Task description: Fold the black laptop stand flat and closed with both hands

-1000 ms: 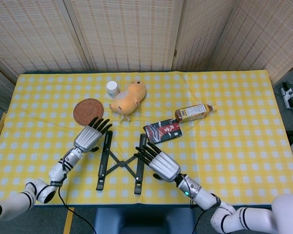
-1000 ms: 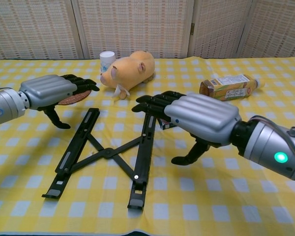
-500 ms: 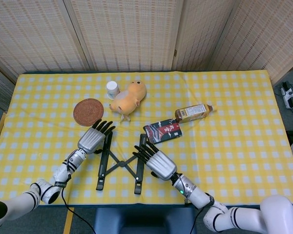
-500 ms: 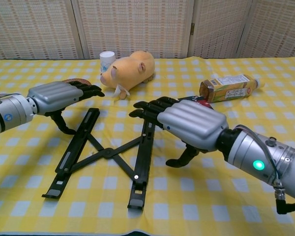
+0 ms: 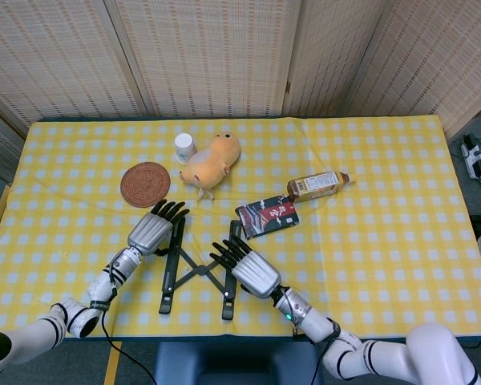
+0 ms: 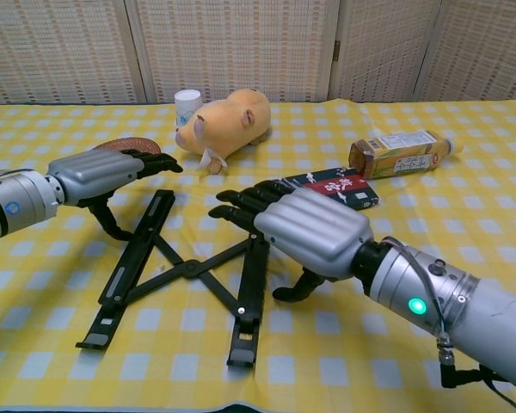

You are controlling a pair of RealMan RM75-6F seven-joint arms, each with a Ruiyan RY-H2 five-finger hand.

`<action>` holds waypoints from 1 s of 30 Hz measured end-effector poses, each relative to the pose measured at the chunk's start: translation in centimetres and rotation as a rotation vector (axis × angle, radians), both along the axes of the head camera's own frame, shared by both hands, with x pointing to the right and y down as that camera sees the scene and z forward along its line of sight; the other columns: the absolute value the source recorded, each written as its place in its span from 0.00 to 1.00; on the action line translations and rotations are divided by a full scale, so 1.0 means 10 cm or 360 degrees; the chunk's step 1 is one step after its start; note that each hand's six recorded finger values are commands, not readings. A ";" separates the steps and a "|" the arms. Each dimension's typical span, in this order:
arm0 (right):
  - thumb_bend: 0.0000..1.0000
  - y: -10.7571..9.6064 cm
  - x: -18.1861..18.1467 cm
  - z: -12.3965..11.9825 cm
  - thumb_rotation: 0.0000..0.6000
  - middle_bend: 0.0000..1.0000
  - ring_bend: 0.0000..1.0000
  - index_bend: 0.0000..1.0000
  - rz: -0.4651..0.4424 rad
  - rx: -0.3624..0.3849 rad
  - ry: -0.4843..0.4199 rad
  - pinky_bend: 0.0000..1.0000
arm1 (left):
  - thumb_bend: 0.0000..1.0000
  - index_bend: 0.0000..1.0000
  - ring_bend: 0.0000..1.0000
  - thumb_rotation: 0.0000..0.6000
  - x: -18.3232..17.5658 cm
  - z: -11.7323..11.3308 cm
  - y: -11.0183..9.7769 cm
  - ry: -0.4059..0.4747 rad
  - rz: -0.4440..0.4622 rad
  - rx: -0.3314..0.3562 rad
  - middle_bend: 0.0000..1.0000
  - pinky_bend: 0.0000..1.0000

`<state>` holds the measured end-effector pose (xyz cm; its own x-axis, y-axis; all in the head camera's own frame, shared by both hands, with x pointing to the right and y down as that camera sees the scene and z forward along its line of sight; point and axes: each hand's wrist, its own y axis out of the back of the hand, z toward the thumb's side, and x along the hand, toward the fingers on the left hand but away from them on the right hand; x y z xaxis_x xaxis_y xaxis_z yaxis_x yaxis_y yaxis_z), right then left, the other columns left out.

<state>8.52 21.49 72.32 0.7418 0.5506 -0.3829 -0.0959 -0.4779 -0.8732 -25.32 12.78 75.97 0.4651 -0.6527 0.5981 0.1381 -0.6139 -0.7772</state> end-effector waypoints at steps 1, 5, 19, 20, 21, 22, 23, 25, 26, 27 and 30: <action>0.24 0.01 -0.01 0.01 1.00 0.00 0.00 0.00 -0.0001 0.0004 -0.0003 0.00 | 0.20 0.02 0.00 1.00 0.00 0.00 0.00 0.0005 -0.0006 -0.0005 0.01 0.00; 0.24 0.03 -0.05 0.04 1.00 0.00 0.00 0.00 -0.0014 0.0021 -0.0008 0.00 | 0.20 0.02 0.00 1.00 -0.01 0.00 0.01 0.0020 -0.0030 -0.0024 0.01 0.00; 0.24 0.06 -0.14 0.08 1.00 0.00 0.00 0.00 -0.0043 0.0110 -0.0028 0.00 | 0.20 0.02 0.00 1.00 -0.03 0.02 0.07 0.0059 -0.0082 -0.0102 0.01 0.00; 0.24 0.07 -0.14 0.08 1.00 0.00 0.00 0.00 -0.0045 0.0123 -0.0030 0.00 | 0.20 0.02 0.00 1.00 -0.03 0.02 0.08 0.0067 -0.0091 -0.0114 0.01 0.00; 0.24 0.07 -0.15 0.09 1.00 0.00 0.00 0.00 -0.0045 0.0136 -0.0035 0.00 | 0.20 0.02 0.00 1.00 -0.03 0.02 0.09 0.0079 -0.0102 -0.0131 0.01 0.00; 0.24 0.07 -0.15 0.09 1.00 0.00 0.00 0.00 -0.0045 0.0141 -0.0040 0.00 | 0.20 0.02 0.00 1.00 -0.03 0.02 0.09 0.0085 -0.0110 -0.0142 0.01 0.00; 0.24 0.08 -0.16 0.09 1.00 0.00 0.00 0.00 -0.0043 0.0142 -0.0047 0.00 | 0.20 0.02 0.00 1.00 -0.03 0.02 0.10 0.0091 -0.0117 -0.0151 0.01 0.00; 0.24 0.09 -0.18 0.09 1.00 0.00 0.00 0.00 -0.0041 0.0149 -0.0059 0.00 | 0.20 0.02 0.00 1.00 -0.03 0.01 0.10 0.0098 -0.0129 -0.0163 0.01 0.00; 0.24 0.09 -0.18 0.10 1.00 0.00 0.00 0.00 -0.0041 0.0152 -0.0062 0.00 | 0.20 0.02 0.00 1.00 -0.03 0.01 0.10 0.0102 -0.0134 -0.0168 0.01 0.00; 0.24 0.10 -0.19 0.10 1.00 0.00 0.00 0.00 -0.0041 0.0157 -0.0067 0.00 | 0.20 0.02 0.00 1.00 -0.03 0.01 0.11 0.0106 -0.0140 -0.0175 0.01 0.00; 0.24 0.10 -0.21 0.10 1.00 0.00 0.00 0.00 -0.0037 0.0166 -0.0086 0.00 | 0.20 0.02 0.00 1.00 -0.03 0.02 0.12 0.0112 -0.0149 -0.0193 0.01 0.00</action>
